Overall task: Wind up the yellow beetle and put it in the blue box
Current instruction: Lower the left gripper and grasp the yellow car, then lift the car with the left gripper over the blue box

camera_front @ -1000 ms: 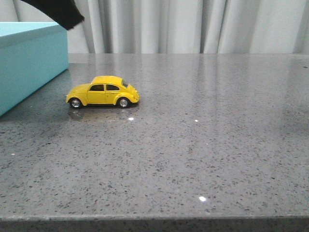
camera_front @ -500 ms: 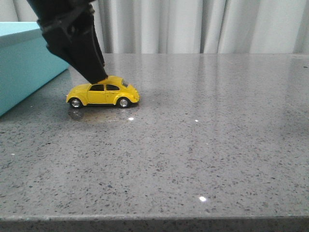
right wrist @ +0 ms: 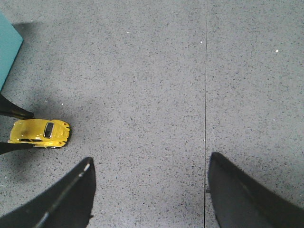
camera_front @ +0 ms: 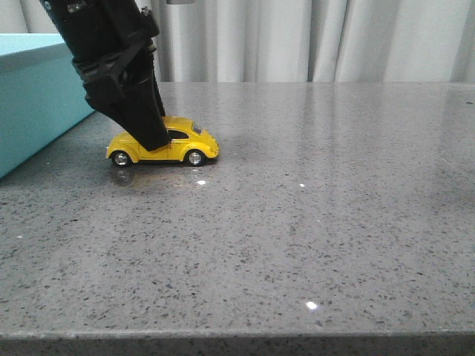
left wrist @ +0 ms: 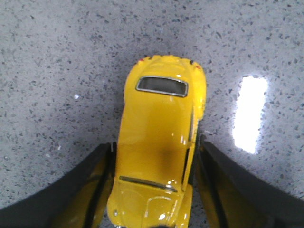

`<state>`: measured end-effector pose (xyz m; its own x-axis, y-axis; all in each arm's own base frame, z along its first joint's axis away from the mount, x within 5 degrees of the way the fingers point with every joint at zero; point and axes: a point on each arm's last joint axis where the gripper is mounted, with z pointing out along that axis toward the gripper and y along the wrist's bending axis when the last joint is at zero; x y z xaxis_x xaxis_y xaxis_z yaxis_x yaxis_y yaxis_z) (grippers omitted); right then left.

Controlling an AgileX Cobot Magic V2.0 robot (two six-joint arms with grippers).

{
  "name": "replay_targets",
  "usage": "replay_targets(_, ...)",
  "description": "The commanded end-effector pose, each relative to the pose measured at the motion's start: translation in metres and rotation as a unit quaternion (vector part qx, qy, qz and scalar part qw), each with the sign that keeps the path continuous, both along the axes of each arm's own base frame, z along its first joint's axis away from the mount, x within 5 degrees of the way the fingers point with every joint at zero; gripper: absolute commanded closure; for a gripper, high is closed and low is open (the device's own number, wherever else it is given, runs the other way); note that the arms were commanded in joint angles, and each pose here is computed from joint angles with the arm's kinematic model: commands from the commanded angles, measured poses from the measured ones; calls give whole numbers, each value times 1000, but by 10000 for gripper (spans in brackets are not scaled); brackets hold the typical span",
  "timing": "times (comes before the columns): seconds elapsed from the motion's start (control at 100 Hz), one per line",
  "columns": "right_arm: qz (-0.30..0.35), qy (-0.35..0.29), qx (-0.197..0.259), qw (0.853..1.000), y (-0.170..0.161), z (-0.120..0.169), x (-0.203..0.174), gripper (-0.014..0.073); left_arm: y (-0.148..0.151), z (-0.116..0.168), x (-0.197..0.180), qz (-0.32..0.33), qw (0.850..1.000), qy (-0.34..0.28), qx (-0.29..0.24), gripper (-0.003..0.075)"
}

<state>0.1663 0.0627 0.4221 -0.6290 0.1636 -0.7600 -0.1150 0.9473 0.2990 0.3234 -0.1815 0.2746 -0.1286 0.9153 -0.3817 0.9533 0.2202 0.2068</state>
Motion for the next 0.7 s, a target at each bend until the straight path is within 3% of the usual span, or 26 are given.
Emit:
replay_targets(0.0,3,-49,7,999,-2,15,-3,86,-3,25,-3,0,999,-44,-27,344)
replay_targets(0.21,3,-49,7,999,-2,15,-3,86,-2,25,-4,-1,999,-42,-24,351)
replay_targets(0.48,3,-49,7,999,-2,15,-3,86,-2,25,-4,-2,999,-41,-24,568)
replay_targets(0.69,3,-48,7,999,-2,15,-3,86,0,55,-8,18,996,-70,-54,609)
